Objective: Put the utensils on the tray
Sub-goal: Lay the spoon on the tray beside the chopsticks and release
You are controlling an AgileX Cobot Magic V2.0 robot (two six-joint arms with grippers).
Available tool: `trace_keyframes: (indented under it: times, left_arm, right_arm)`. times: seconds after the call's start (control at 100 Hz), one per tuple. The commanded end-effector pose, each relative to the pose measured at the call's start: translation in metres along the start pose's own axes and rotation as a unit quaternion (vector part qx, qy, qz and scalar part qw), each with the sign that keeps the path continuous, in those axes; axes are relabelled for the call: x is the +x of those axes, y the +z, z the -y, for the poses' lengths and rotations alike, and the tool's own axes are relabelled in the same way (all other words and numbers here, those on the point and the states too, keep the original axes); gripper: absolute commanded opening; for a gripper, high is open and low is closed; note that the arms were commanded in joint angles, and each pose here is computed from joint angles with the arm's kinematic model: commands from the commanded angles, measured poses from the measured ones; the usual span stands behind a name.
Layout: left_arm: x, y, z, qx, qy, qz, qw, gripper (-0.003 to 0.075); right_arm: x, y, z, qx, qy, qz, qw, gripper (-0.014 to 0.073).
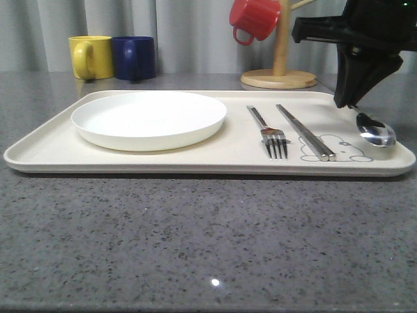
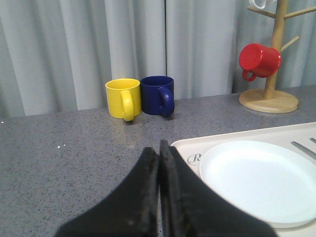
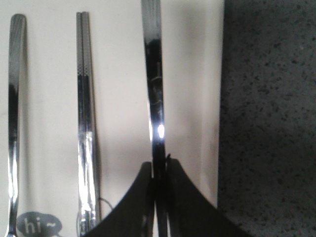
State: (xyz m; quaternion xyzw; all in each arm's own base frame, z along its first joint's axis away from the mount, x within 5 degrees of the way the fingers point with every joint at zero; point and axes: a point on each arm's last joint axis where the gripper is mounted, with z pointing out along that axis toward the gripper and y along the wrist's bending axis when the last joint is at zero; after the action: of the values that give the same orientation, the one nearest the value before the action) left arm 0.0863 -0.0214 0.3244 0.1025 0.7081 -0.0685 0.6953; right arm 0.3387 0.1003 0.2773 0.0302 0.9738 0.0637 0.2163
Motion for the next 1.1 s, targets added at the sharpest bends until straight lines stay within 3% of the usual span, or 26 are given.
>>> trace_keyframes:
  times: [0.0,0.85,1.09]
  left_arm:
    - [-0.015,-0.001,-0.002,-0.01,-0.009,0.049,0.999,-0.0018]
    - [-0.015,-0.001,-0.002,-0.01,-0.009,0.049,0.999,-0.0018]
    - [-0.015,-0.001,-0.002,-0.01,-0.009,0.049,0.999,-0.0018]
  right_arm:
    - [-0.011,-0.015,-0.005,-0.02,0.0,0.048,0.999,0.0005]
    - [-0.011,0.001,-0.005,-0.015,0.001,0.03,0.999,0.0013]
    - [-0.01,0.001,-0.005,-0.013,0.001,0.026,1.0,0.0223]
